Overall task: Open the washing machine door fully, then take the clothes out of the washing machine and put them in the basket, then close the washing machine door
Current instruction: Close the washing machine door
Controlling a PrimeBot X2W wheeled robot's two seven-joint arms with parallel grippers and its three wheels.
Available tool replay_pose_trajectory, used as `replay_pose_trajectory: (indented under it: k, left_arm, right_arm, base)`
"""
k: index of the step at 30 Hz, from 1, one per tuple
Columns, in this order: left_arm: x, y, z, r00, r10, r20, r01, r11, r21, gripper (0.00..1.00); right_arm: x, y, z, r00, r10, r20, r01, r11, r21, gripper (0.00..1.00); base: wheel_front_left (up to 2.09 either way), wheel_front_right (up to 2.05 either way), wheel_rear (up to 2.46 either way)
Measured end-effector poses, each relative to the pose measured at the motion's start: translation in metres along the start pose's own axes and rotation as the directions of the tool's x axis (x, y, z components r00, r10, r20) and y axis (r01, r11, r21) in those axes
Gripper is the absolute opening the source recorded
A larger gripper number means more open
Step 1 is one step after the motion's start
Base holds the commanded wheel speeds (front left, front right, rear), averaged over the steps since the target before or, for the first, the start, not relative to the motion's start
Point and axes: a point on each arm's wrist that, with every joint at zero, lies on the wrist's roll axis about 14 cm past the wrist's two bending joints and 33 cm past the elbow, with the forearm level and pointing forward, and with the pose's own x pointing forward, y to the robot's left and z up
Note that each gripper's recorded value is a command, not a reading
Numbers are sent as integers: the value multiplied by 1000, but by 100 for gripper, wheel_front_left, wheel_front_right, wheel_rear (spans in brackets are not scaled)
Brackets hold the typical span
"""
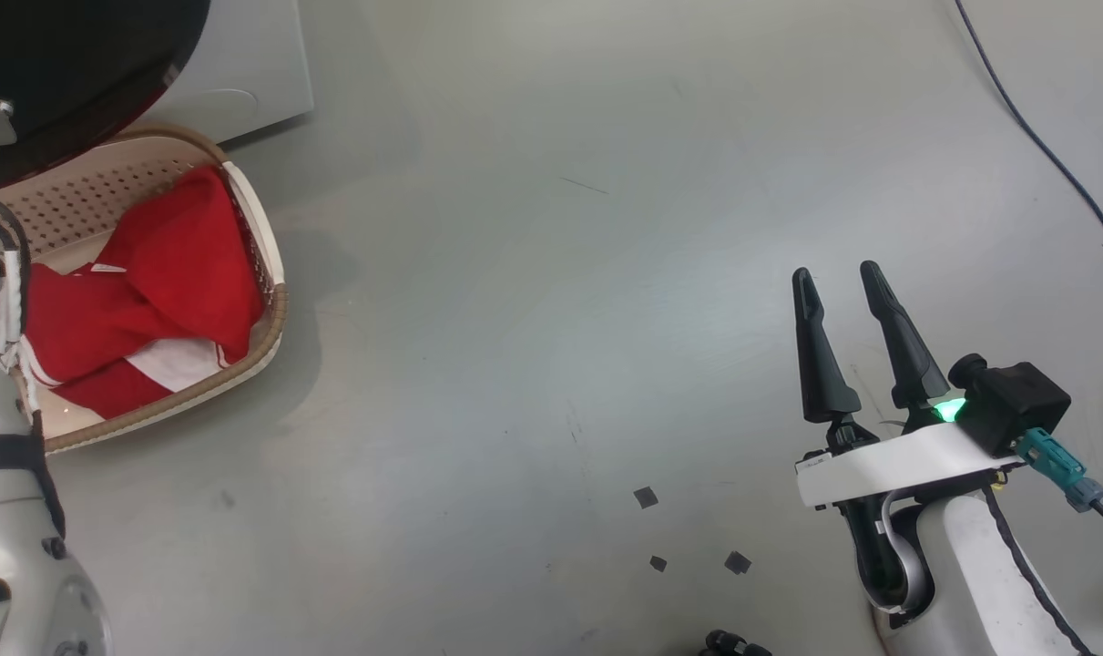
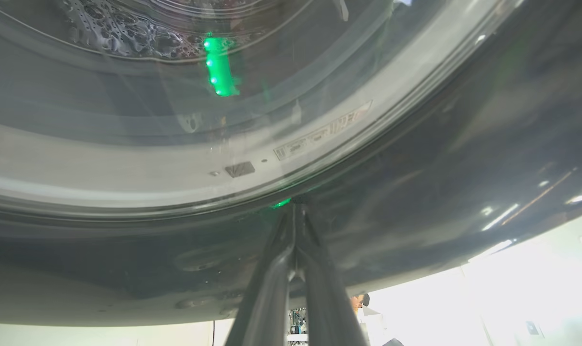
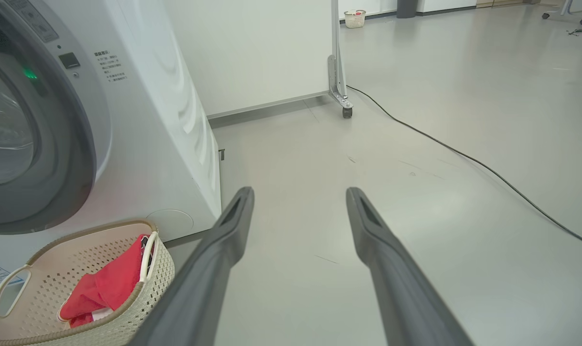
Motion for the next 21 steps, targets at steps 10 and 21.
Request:
replay_pose_trajectory:
  k: [10, 21]
  left_arm:
    - [-42, 9, 26, 993, 31, 111, -28, 999, -33, 0]
    - [-118, 20, 49, 969, 95, 230, -95, 995, -9, 100]
  right_arm:
    - [13, 12, -2, 999, 46, 4, -45, 999, -27, 100]
    - [27, 38, -4, 989, 145, 9, -145, 988, -46, 100]
  base:
    - [0, 0, 0]
    - [0, 0, 0]
